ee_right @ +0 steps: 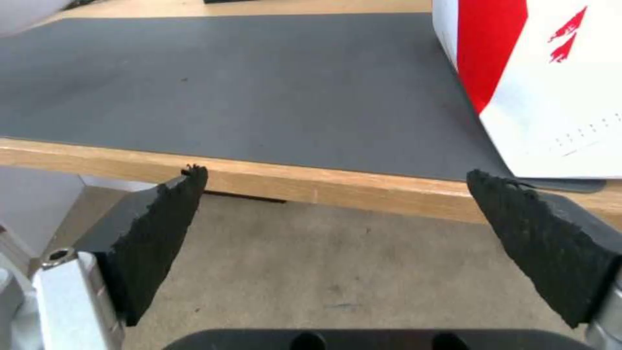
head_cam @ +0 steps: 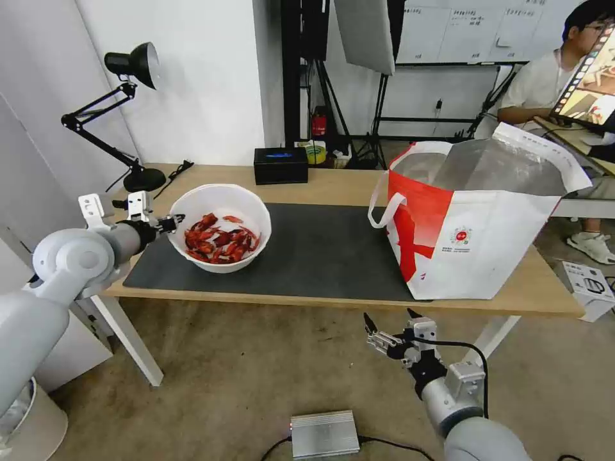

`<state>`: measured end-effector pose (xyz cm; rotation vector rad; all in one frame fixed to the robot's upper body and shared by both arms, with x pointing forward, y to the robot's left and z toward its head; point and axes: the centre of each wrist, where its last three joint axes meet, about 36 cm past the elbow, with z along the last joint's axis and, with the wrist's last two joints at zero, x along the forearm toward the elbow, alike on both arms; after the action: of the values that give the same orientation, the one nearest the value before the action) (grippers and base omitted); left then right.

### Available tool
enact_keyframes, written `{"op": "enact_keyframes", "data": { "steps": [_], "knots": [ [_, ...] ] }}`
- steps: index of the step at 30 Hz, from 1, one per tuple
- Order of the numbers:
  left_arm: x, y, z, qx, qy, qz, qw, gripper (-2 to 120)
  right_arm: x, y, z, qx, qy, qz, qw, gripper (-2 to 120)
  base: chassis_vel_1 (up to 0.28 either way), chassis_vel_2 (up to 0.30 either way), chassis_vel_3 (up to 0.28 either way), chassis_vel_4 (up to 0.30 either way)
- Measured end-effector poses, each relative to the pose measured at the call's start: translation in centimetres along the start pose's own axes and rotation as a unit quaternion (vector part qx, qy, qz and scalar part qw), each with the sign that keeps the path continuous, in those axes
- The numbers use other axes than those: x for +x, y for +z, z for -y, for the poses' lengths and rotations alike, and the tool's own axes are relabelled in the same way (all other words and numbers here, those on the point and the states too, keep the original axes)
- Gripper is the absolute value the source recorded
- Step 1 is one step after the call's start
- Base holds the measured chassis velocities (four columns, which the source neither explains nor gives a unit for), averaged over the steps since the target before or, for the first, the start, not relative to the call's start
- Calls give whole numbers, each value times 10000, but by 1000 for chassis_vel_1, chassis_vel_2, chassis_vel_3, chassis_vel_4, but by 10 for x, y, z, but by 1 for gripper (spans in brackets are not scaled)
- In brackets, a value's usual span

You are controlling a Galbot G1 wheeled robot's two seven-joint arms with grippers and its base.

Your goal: Pick up the trash from the table and place it into the takeout bag.

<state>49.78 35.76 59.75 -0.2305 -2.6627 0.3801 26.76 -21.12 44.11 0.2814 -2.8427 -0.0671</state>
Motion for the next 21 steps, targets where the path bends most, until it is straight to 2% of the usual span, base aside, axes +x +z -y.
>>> {"op": "enact_keyframes", "data": {
  "steps": [2, 6, 9, 13, 15, 19, 21],
  "knots": [
    [-2, -2, 14, 103, 234, -9, 9997, 0, 0, 0, 0, 0, 0, 0, 10000, 100, 0, 0, 0, 0],
    [-5, -4, 26, 185, 419, -31, 9989, 0, 0, 0, 0, 0, 0, 0, 10000, 100, 0, 0, 0, 0],
    [-9, -10, 42, 355, 728, -51, 9967, 0, 0, 0, 0, 0, 0, 0, 10000, 100, 0, 0, 0, 0],
    [-11, -16, 53, 483, 943, 14, 9944, 0, 0, 0, 0, 0, 0, 0, 10000, 100, 0, 0, 0, 0],
    [-18, -23, 68, 683, 1211, 78, 9903, 0, 0, 0, 0, 0, 0, 0, 10000, 100, 0, 0, 0, 0],
    [-24, -28, 80, 827, 1393, 138, 9867, 0, 0, 0, 0, 0, 0, -1, 10000, 100, 0, 0, 0, 0],
    [-31, -35, 93, 924, 1556, 216, 9833, 0, 0, 0, 0, 0, 0, 0, 10000, 100, 0, 0, 0, 0]
  ]
}}
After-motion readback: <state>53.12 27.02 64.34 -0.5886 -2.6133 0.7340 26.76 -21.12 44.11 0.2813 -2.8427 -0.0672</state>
